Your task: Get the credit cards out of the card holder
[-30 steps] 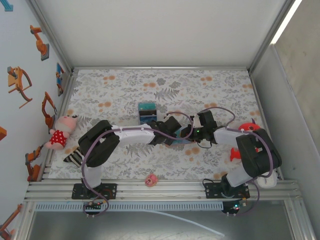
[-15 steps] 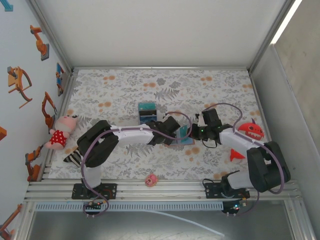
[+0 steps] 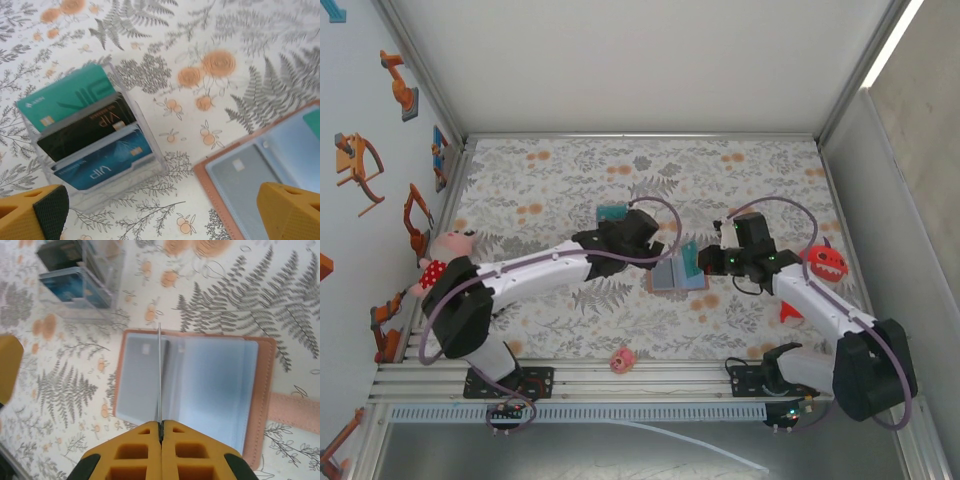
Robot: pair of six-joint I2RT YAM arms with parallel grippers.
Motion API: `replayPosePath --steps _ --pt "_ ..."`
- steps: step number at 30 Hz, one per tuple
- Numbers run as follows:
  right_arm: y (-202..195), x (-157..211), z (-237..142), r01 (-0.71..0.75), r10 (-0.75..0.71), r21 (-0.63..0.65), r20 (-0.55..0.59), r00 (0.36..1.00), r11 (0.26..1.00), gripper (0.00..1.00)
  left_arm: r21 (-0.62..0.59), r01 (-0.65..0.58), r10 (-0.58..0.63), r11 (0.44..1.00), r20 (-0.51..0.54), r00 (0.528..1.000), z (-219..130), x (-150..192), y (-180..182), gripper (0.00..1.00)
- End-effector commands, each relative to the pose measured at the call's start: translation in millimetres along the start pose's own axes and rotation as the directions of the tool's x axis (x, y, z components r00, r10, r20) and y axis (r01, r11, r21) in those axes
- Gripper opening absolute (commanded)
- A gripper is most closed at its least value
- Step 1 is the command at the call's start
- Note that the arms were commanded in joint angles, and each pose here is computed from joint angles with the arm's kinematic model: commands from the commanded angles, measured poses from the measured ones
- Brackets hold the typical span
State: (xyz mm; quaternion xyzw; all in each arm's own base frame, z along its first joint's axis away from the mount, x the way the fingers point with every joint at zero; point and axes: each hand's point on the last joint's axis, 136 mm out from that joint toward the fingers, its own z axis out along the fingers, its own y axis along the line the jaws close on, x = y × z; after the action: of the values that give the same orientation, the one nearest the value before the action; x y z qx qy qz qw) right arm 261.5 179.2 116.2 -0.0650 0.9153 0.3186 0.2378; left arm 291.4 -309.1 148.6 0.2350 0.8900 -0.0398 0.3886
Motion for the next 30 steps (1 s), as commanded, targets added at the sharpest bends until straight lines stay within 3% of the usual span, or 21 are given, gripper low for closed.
replayPosePath --steps 1,7,14,22,30 --pt "27.5 -13.1 -15.3 0.104 -0.101 -0.089 0.032 0.994 0.991 0.0 0.129 0.062 -0.065 0.99 0.016 0.998 -10.3 -6.4 2.8 0.97" --pt "59.5 -16.3 -23.1 0.194 -0.19 -0.206 0.038 0.981 0.959 0.0 0.383 0.126 -0.158 0.915 0.054 0.986 -32.5 -25.2 3.7 0.97" --pt "93.6 -17.8 -28.2 0.277 -0.281 -0.338 0.036 0.959 0.899 0.0 0.616 -0.015 -0.053 0.787 0.091 0.994 -60.4 -28.2 -19.2 0.97" --pt "123.5 -12.5 -40.8 0.363 -0.382 -0.452 0.051 0.923 0.815 0.0 0.707 -0.126 0.051 0.696 0.127 0.991 -79.0 -24.1 -31.2 1.0" --pt "140.8 -1.1 -47.8 0.429 -0.474 -0.508 0.045 0.879 0.747 0.0 0.752 -0.171 0.114 0.637 0.128 0.985 -90.4 -18.1 -39.0 0.83"
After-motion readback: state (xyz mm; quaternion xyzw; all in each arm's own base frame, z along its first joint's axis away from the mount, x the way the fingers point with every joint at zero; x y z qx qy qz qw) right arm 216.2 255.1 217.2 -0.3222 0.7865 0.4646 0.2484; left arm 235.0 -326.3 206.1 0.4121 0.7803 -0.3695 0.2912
